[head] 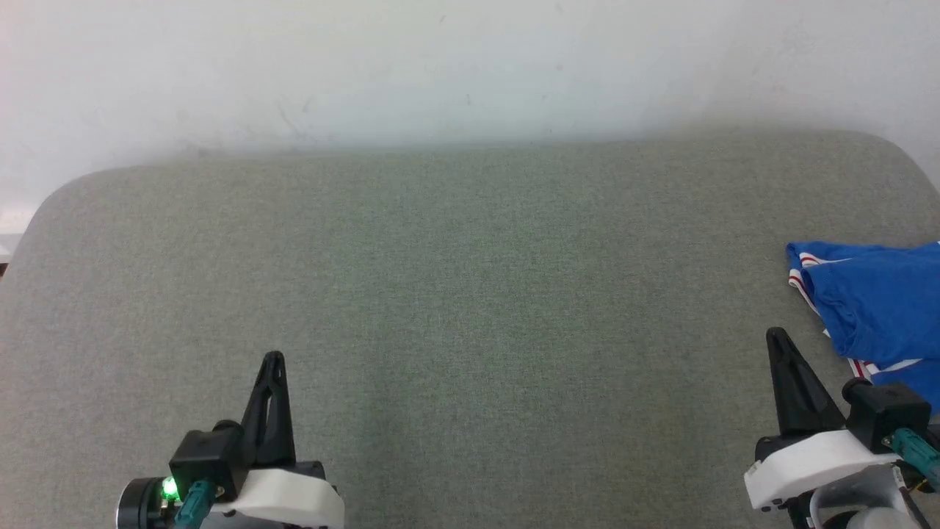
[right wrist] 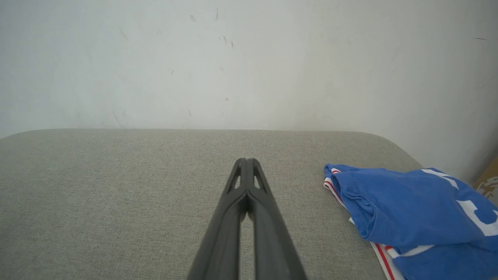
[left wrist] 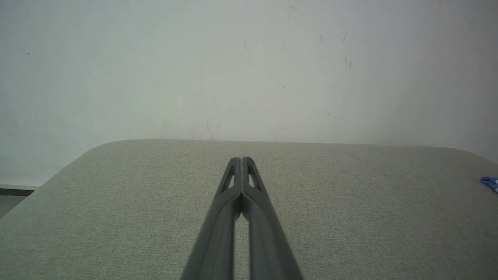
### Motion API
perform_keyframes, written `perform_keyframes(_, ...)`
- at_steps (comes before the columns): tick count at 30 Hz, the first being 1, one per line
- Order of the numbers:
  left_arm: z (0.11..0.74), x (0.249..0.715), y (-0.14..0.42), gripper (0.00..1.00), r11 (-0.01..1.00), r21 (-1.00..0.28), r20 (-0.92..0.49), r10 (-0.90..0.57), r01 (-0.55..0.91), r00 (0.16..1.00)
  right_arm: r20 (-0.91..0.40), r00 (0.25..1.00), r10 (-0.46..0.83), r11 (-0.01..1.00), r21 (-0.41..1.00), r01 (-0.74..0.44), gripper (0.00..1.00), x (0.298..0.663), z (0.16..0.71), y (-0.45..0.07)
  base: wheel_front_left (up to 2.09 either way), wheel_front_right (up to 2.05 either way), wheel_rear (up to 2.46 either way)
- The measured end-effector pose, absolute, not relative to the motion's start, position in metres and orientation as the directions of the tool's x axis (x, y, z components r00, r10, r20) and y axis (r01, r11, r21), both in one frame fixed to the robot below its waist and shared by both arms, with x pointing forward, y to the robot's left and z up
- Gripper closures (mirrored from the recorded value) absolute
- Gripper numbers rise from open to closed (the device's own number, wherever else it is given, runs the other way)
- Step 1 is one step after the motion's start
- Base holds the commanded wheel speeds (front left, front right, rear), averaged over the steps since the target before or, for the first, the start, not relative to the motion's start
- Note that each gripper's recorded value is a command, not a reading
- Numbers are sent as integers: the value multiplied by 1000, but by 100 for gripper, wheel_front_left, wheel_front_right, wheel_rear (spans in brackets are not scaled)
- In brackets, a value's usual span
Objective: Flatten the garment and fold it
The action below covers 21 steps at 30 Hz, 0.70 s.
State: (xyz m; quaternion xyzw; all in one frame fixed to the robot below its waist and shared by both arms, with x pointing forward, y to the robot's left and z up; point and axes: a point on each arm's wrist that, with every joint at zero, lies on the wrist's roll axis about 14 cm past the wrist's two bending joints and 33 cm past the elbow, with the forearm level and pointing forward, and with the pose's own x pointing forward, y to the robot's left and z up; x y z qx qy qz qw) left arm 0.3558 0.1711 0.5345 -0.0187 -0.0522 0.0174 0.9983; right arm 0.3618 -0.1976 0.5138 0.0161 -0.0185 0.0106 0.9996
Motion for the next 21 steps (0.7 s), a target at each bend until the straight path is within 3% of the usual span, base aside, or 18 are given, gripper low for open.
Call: perform_keyframes(21, 532, 360, 173, 100, 1000, -12, 75, 26, -25, 997, 16, 998, 55, 998, 6, -55, 100, 364, 515, -187, 0, 0, 0)
